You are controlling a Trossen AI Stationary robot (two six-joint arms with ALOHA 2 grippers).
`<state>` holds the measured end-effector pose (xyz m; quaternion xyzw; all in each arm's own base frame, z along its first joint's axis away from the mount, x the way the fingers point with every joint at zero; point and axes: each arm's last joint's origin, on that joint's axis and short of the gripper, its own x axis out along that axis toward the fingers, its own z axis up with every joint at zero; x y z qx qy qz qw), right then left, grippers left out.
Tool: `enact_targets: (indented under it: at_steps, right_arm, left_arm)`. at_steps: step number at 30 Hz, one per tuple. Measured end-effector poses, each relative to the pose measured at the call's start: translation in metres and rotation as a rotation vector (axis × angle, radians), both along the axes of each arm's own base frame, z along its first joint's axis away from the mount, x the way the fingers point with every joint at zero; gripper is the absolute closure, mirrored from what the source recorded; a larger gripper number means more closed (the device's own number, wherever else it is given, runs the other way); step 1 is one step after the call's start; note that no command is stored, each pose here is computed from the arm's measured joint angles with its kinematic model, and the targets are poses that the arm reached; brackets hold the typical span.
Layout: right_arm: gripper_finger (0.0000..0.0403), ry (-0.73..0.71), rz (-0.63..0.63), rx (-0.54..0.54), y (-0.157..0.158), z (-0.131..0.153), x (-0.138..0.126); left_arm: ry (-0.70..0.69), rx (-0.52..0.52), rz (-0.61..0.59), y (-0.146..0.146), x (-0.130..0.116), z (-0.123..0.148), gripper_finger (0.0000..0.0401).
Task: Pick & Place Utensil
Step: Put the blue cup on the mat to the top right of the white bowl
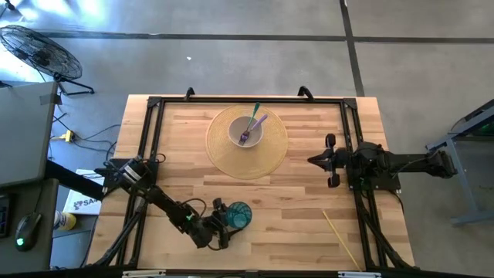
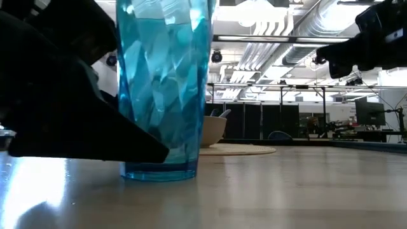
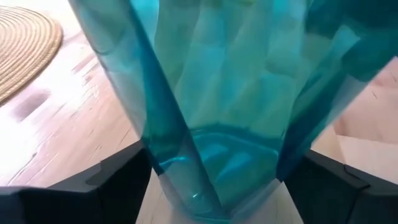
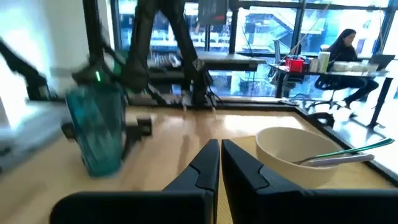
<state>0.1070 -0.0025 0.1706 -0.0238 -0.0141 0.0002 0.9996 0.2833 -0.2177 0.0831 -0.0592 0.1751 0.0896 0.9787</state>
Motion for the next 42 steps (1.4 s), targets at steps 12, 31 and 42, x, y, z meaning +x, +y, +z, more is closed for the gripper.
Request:
enact_targets:
  at_steps: [12,31,42]
  right_arm:
    - [0.0391,-0.229,0.047,0.243,0.0,0.022,-0.003]
    - [0.0391,-0.018,0.071,0.169,0.053,0.009,0.044]
    - [0.0391,0.185,0.101,0.017,0.092,0.011,0.119]
  left_arm:
    - [-0.001,0.008,-0.026,0.002,0.004,0.002,0.0088]
    - [0.005,0.049,0.016,0.009,-0.002,0.036,0.0096]
    - [0.052,0.057,0.071,0.016,-0.01,0.049,0.0095]
